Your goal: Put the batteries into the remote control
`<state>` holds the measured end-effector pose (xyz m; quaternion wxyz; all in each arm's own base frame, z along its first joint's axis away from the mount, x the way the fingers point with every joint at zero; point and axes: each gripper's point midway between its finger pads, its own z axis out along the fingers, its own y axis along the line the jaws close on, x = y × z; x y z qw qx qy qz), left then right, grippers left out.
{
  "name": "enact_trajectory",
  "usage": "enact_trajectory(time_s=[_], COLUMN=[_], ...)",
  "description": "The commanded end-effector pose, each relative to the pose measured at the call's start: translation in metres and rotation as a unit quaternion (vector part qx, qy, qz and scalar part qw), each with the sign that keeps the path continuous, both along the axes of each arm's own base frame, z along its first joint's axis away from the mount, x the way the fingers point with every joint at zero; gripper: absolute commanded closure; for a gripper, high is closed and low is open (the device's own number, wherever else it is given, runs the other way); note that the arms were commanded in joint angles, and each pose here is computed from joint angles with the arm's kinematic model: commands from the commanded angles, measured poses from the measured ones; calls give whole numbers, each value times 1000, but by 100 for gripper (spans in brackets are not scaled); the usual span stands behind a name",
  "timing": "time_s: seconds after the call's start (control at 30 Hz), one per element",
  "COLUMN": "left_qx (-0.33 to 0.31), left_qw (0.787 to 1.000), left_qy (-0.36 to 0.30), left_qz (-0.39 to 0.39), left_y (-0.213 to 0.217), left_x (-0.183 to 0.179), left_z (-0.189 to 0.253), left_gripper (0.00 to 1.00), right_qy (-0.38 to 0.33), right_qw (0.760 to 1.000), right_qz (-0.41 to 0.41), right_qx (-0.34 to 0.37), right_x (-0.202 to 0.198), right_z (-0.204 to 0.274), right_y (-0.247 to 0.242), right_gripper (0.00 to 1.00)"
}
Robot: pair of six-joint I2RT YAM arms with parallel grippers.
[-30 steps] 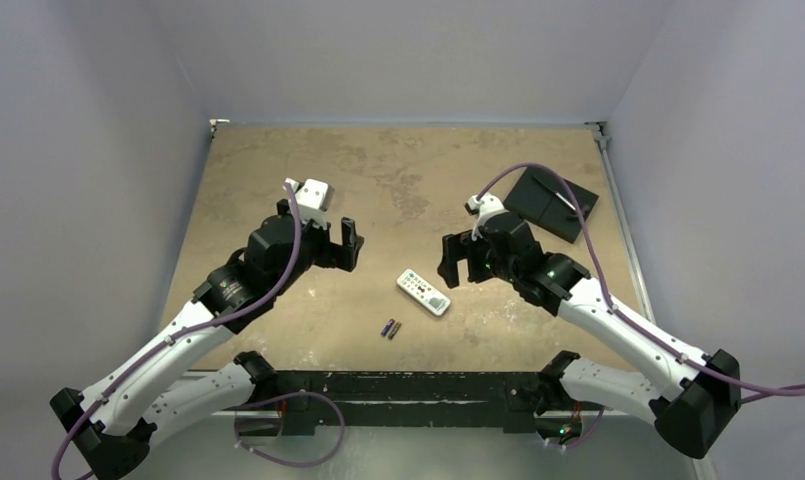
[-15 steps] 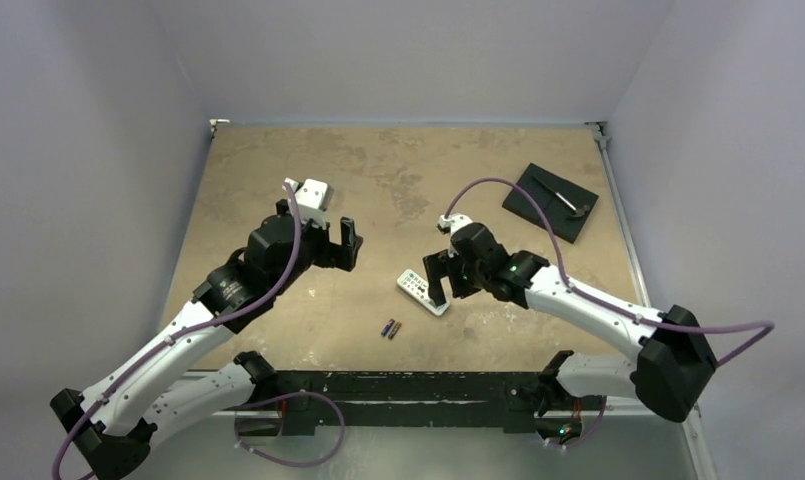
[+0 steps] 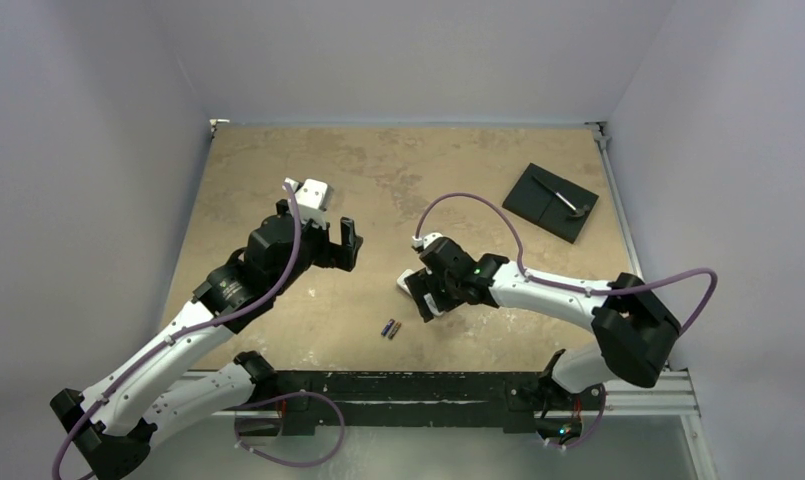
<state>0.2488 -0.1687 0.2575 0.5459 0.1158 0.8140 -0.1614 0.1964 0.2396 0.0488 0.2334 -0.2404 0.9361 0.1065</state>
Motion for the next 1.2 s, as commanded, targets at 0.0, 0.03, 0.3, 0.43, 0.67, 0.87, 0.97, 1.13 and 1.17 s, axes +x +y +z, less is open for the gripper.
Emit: enact_trajectory(time_s=[0.0,0.03,0.3,0.43,0.67,0.87,0.97,1.13,1.17], left_qx=[-12,-12,-12,-12,-9,-6,-5,-1,-1], left_qw=[1000,1000,1000,1000,1000,1000,1000,1000,1000], left_qy=[-5,-4,-4,-3,0,3,4,7,8], left_qz=[2,2,0,0,1,3,3,4,4], left_y=[0,0,-1,-1,-1,-1,-1,-1,-2], left_x=[1,1,1,1,2,3,3,4,4], left_z=[6,6,6,5,4,1,0,-2,-3], left_gripper=[5,5,5,5,5,5,5,5,5], right_qy=[-30,-29,-27,-21,-13,-12,-10,-5,-4], right_qw=[1000,1000,999,1000,1000,999,999,999,999], right_qz=[-5,-6,-5,-1,14,26,35,48,50], right_qx=[3,1,-16,-22,-18,-19,-19,-18,-19], right_x=[16,16,16,16,15,15,13,7,6], right_z=[12,11,1,-3,-9,-11,-12,-14,-14], right_y=[10,9,6,7,15,20,22,24,24], right_gripper=[7,7,5,6,8,11,12,16,17])
